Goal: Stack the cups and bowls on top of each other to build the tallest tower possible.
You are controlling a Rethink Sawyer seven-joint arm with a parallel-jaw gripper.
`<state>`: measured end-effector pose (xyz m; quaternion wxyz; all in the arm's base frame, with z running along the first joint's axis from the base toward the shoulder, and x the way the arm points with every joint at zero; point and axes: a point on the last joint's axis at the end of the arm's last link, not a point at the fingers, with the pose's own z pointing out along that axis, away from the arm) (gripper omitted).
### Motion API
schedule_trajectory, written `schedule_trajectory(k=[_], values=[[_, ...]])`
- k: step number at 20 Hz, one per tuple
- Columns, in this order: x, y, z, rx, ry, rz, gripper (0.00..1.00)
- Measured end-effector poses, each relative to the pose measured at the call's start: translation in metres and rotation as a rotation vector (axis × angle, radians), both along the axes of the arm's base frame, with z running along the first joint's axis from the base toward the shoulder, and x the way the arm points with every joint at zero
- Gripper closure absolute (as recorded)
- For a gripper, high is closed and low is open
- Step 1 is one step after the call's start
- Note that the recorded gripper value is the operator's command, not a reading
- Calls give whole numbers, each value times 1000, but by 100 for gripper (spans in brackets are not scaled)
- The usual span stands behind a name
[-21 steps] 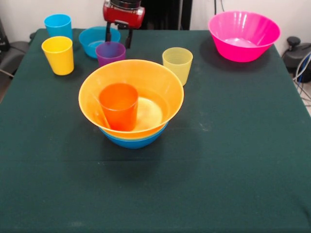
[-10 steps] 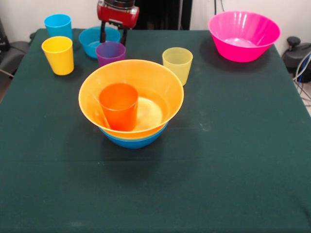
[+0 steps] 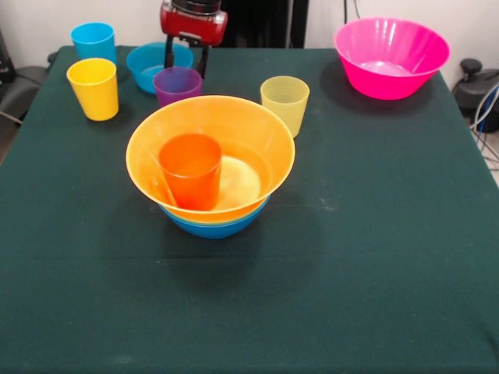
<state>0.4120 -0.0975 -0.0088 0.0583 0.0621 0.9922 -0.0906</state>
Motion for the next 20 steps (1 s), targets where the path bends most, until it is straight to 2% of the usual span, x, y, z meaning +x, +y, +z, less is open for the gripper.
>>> schedule_trajectory(k=[9, 20], values=[[-9, 10, -18, 20, -17, 20, 0], [-22, 15, -32, 36, 15, 21, 0]])
